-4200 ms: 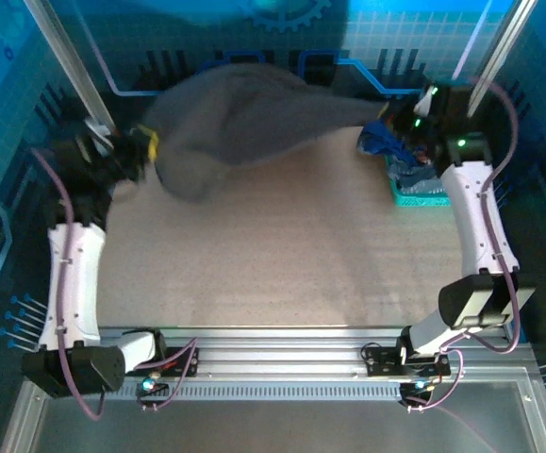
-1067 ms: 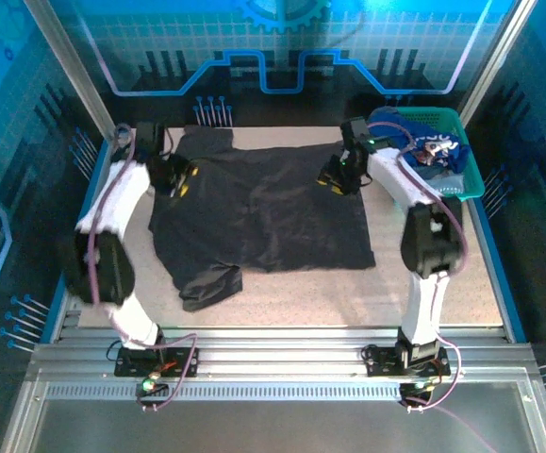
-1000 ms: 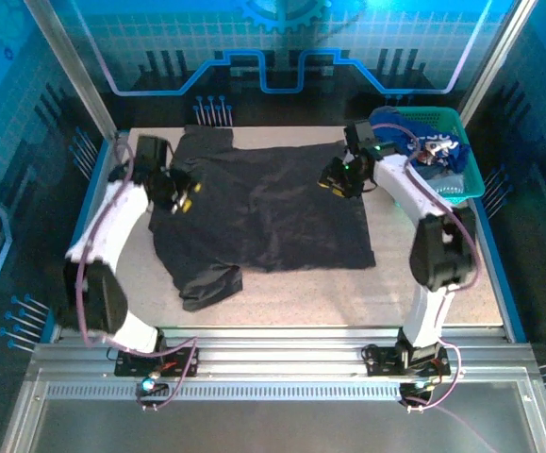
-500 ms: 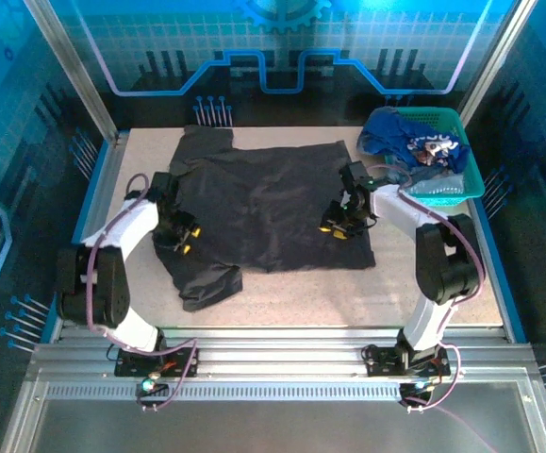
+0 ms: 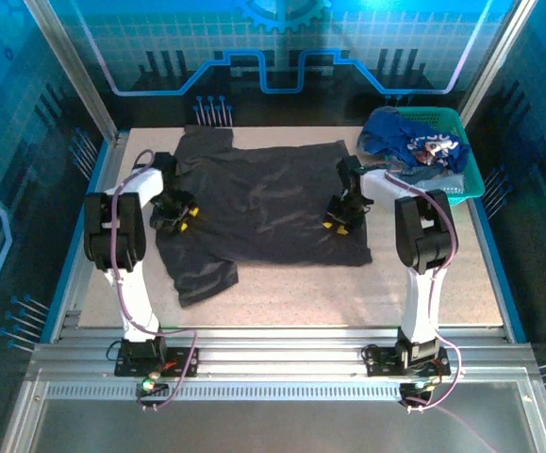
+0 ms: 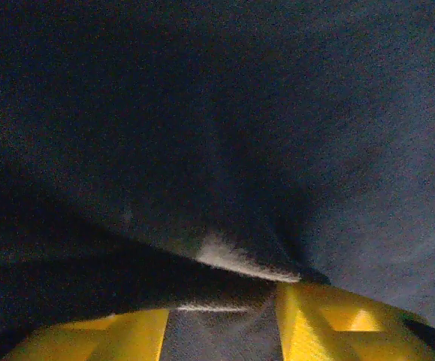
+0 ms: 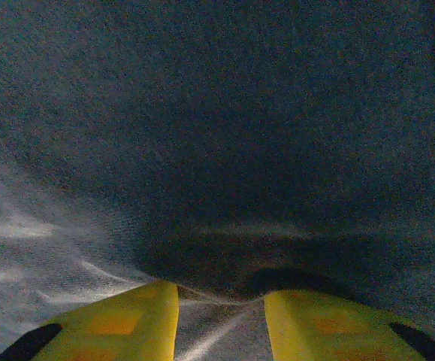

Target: Fold and stack the t-shirts

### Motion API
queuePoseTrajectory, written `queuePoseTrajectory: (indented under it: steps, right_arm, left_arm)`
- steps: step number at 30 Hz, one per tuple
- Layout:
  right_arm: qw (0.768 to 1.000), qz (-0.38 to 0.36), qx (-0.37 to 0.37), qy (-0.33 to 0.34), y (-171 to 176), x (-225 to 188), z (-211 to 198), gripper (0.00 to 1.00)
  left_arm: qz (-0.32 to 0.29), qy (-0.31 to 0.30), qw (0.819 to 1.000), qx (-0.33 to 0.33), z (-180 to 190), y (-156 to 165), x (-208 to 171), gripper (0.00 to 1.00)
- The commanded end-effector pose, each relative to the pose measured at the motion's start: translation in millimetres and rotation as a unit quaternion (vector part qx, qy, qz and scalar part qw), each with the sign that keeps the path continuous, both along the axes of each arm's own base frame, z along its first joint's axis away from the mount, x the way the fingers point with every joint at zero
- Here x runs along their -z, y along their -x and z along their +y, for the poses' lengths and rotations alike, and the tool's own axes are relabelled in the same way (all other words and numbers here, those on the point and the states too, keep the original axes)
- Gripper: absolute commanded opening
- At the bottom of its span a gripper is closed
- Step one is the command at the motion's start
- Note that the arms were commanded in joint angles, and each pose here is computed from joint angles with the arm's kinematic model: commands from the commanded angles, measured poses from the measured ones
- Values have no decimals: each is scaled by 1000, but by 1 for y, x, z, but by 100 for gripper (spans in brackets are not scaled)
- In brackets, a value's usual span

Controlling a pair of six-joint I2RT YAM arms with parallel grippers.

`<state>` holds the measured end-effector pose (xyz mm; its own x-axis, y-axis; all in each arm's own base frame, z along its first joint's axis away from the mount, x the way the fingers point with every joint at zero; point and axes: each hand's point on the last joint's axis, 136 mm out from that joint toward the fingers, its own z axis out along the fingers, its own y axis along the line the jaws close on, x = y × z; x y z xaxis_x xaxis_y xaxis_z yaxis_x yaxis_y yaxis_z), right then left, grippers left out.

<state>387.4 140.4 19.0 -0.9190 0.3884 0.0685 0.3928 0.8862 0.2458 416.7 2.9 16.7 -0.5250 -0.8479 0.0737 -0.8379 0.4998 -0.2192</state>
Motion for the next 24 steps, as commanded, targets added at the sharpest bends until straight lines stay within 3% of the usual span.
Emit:
queuePoseTrajectory:
  steps: [1,4,6,8,11,15,17,24]
  right_arm:
    - [1000,22,12,3,-7,18,-3,38]
    - [1000,-1,6,-12,-18,7,0,39]
    - [999,-36,-6,-14,-25,-15,2,42]
    - [997,-69,-14,-11,-26,-40,0,47]
    - [995,-102,-13,-9,-14,-71,-8,51]
    - [994,-107,-3,-19,22,-87,-16,50]
    - [995,-101,-1,-26,39,-85,-18,50]
    - [996,-79,11,-39,84,-72,-28,50]
  left_arm:
    - [-28,5,998,51,4,-29,17,50]
    - [-53,2,996,74,2,-37,-1,55]
    - [-62,-28,995,74,9,-25,-28,59]
    - [-55,-71,994,64,16,6,-56,65]
    - [-41,-93,994,48,7,71,-77,66]
    - [16,-65,998,16,-18,169,-60,58]
    - [32,-25,999,-3,-33,200,-44,53]
    - [81,-10,997,10,-38,232,-14,55]
